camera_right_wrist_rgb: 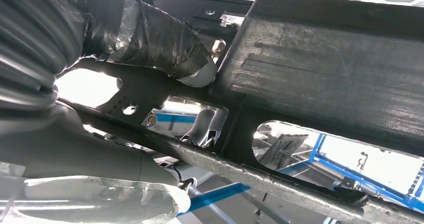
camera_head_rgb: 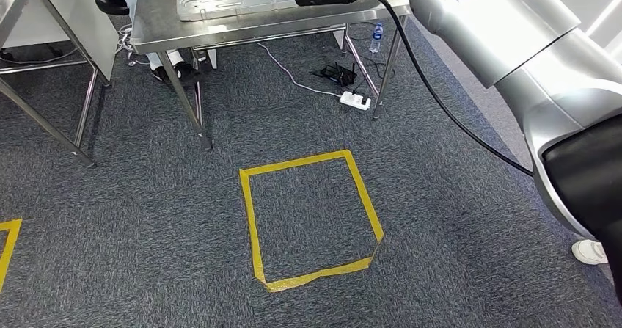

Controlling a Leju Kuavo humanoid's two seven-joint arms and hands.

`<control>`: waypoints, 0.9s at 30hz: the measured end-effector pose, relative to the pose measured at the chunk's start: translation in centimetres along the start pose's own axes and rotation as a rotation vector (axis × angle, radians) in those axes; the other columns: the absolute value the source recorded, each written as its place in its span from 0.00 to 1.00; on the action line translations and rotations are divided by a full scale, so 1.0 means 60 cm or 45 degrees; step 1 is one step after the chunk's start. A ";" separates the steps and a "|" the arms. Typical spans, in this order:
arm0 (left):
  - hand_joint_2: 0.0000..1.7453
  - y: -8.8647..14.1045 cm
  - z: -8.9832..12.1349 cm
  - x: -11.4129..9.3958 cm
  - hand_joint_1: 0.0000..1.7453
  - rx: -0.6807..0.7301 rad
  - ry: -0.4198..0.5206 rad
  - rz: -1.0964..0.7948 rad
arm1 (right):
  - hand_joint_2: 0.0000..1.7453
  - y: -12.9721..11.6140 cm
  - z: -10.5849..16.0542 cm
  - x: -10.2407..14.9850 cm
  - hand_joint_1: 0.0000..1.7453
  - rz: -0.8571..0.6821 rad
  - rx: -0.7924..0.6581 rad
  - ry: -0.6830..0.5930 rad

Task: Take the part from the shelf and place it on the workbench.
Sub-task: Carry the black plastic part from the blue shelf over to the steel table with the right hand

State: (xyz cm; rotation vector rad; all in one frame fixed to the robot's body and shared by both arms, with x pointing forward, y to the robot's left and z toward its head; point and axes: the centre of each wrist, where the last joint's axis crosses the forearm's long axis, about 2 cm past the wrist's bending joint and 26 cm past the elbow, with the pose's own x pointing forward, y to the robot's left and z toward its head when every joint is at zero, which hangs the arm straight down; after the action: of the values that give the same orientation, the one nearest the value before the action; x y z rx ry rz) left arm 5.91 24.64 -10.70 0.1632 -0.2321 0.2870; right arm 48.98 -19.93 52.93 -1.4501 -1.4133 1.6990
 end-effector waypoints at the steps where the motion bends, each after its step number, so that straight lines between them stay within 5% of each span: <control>1: 1.00 0.000 0.000 0.000 0.00 0.001 0.003 0.000 | 1.00 0.000 0.000 0.000 1.00 0.001 0.000 0.001; 27: 1.00 -0.001 0.000 0.000 0.00 0.005 0.014 -0.003 | 1.00 0.025 0.000 0.003 1.00 -0.012 0.020 0.006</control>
State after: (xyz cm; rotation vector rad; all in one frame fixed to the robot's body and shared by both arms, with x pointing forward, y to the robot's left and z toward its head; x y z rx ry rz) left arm 5.95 24.56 -10.69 0.1658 -0.2205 0.2863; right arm 49.27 -20.28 51.48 -1.4364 -1.3991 1.6957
